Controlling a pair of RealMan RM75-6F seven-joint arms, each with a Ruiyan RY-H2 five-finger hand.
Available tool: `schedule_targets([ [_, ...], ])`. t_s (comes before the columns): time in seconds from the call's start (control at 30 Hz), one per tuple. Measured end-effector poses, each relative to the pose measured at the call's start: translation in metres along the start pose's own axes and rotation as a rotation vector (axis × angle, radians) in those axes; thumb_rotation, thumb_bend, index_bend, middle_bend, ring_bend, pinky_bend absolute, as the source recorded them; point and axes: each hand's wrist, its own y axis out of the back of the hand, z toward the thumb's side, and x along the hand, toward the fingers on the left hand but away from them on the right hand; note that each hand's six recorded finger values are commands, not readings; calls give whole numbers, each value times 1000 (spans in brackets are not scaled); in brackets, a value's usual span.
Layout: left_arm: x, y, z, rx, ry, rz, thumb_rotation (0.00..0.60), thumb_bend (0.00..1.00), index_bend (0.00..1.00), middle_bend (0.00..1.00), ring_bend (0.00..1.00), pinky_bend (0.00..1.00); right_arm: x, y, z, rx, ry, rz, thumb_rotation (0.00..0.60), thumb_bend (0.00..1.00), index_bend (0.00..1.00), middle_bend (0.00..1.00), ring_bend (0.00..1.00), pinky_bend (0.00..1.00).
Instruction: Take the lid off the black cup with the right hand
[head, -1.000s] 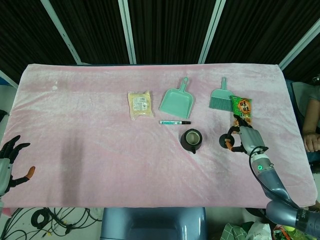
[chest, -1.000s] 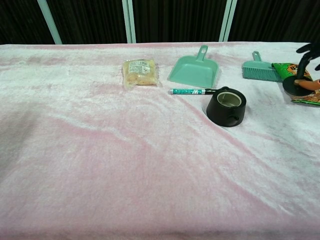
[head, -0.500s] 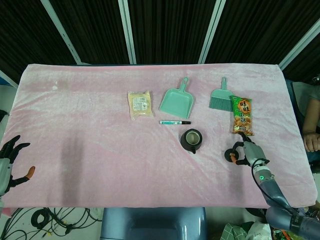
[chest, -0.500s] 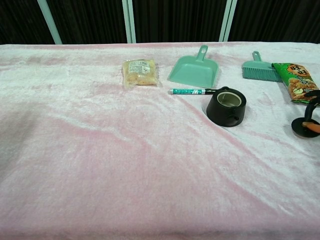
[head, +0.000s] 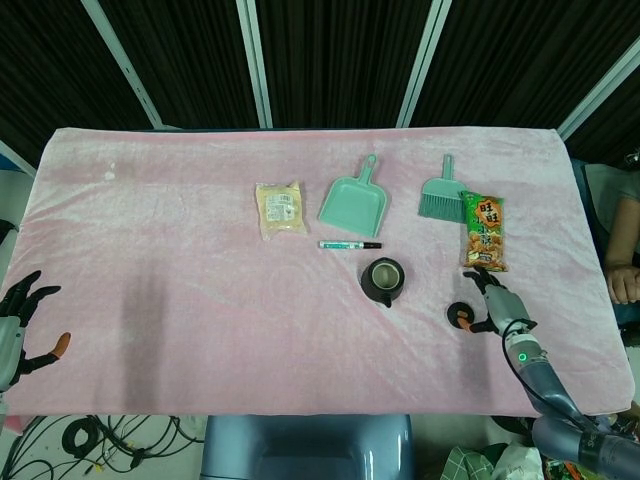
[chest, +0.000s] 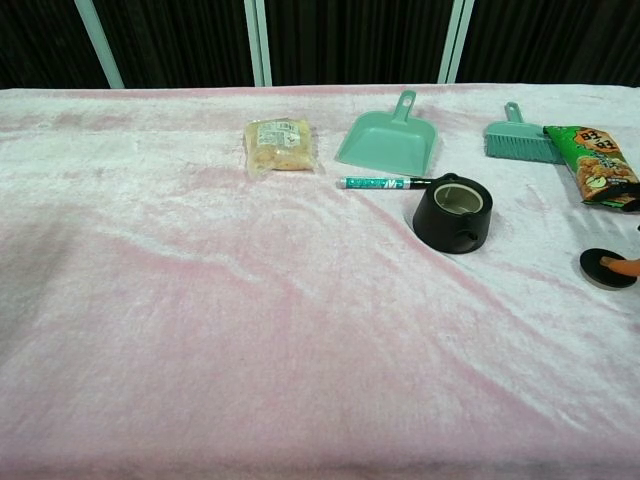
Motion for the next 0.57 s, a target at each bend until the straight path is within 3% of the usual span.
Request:
schedule_targets([
  [0.13, 0, 0, 0, 0, 0, 2, 600, 338, 203, 19, 0, 156, 10, 13, 3, 1, 16, -19, 600, 114, 0, 0, 59, 139],
  [0.37, 0, 0, 0, 4, -1, 6, 600, 338, 202, 19, 0, 156, 49, 46, 6, -10, 82, -133, 600, 126, 0, 0, 64, 139],
  [0.57, 0, 1, 1, 5, -1, 10, 600, 338, 202, 19, 0, 156, 107, 49, -4, 108, 172, -260, 600, 126, 0, 0, 63, 139],
])
